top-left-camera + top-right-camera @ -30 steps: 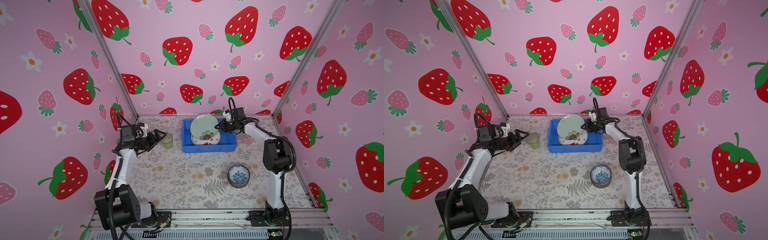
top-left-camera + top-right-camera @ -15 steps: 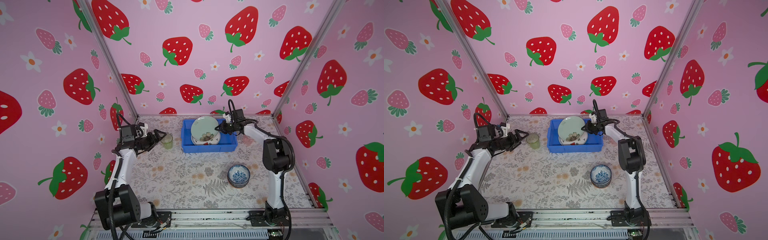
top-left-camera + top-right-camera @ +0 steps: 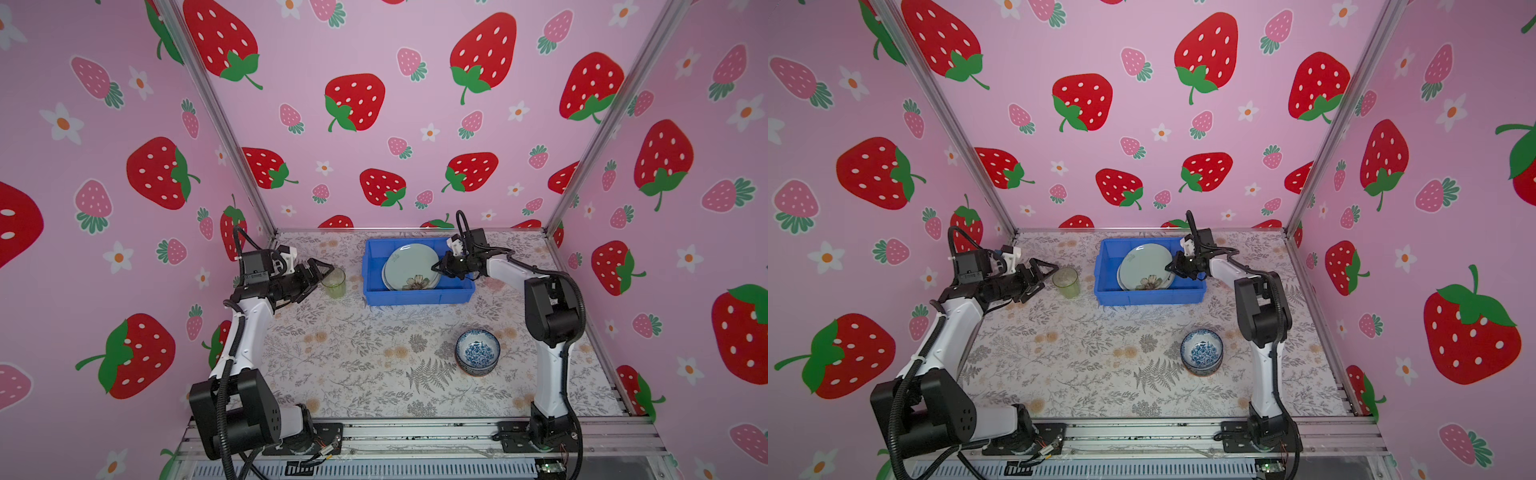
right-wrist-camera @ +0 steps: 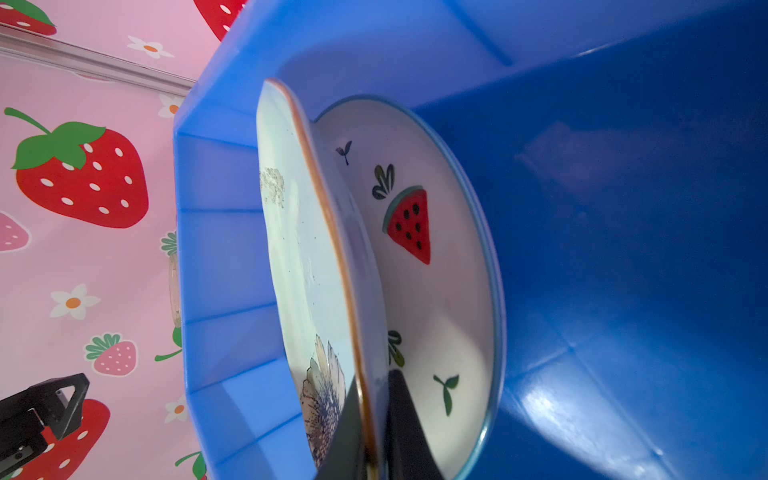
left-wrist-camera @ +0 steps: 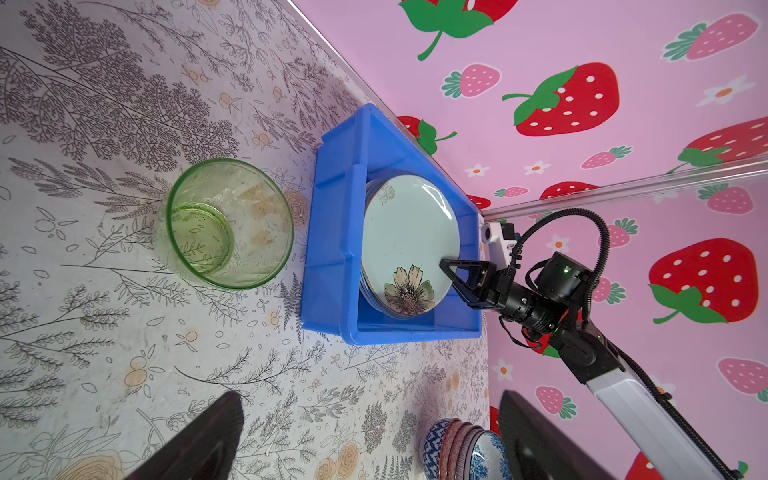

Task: Place the mixed dishes into the plastic bin
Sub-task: 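Lower the green plate into the bin with the right gripper while the left withdraws, then open the right gripper and raise it away from the bin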

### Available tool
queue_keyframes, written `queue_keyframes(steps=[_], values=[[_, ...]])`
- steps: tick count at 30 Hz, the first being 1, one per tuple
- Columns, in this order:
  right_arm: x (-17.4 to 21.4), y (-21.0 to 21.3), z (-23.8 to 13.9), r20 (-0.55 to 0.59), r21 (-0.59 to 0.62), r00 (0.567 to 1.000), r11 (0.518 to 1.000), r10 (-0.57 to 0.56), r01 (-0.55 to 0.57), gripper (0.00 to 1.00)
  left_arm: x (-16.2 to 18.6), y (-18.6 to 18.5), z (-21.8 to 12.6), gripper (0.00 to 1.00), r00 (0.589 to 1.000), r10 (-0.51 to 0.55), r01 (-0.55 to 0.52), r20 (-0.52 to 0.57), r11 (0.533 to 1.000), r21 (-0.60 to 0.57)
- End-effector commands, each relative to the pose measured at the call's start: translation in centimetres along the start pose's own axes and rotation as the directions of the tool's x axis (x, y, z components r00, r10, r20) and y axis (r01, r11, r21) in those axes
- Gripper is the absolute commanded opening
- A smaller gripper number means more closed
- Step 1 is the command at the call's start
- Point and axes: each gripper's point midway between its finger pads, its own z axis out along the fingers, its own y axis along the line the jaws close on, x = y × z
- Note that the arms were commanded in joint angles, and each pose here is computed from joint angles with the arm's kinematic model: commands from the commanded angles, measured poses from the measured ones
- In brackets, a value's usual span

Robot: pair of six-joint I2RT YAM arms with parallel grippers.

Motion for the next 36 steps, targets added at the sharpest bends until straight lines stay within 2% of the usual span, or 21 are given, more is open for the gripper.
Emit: queue_keyframes(steps=[1, 6, 14, 19, 25, 27, 28, 29, 32, 36], values=[[-1.1, 1.0, 0.3, 0.037, -0.046, 0.998, 0.998, -0.045, 0.046, 0.12, 0.2, -0.1, 0.1, 0.98, 1.000, -0.009, 0.009, -0.013, 1.000, 0.027], [-0.9, 0.1, 0.6, 0.025, -0.011, 0.998, 0.998, -0.057, 0.057, 0.30, 0.2, 0.0, 0.2, 0.98, 1.000, -0.010, 0.010, -0.014, 1.000, 0.027], [-1.8, -0.4, -0.3, 0.034, 0.081, 0.992, 0.990, -0.118, 0.115, 0.44, 0.3, 0.0, 0.3, 0.98, 1.000, -0.013, 0.014, -0.019, 0.999, 0.029], [-2.7, 0.3, -2.2, 0.061, 0.150, 0.982, 0.974, -0.181, 0.170, 0.51, 0.2, 0.0, 0.3, 0.98, 1.000, -0.015, 0.015, -0.019, 0.999, 0.029], [-3.3, 2.7, -6.8, 0.094, 0.247, 0.952, 0.933, -0.290, 0.260, 0.66, 0.5, 0.0, 0.7, 0.99, 0.999, -0.024, 0.025, -0.027, 0.999, 0.033], [-3.0, 3.6, -8.9, 0.110, 0.277, 0.938, 0.917, -0.328, 0.288, 0.77, 0.9, -0.3, 1.0, 0.99, 0.999, -0.024, 0.025, -0.041, 0.999, 0.042], [-2.8, 4.1, -9.8, 0.120, 0.283, 0.932, 0.912, -0.341, 0.297, 0.94, 1.0, -0.6, 1.2, 0.99, 0.998, -0.025, 0.028, -0.049, 0.998, 0.056], [-2.6, 4.4, -10.9, 0.132, 0.293, 0.927, 0.907, -0.351, 0.302, 0.99, 1.3, -1.0, 1.4, 0.99, 0.998, -0.023, 0.027, -0.057, 0.997, 0.073], [-2.2, 5.5, -13.9, 0.157, 0.329, 0.910, 0.889, -0.384, 0.319, 0.99, 2.4, -2.3, 2.2, 1.00, 0.996, 0.015, -0.007, -0.092, 0.996, 0.084], [-1.3, 6.4, -17.2, 0.170, 0.370, 0.895, 0.868, -0.413, 0.331, 0.99, 5.6, -3.8, 3.7, 1.00, 0.975, 0.131, -0.132, -0.178, 0.991, 0.006]])
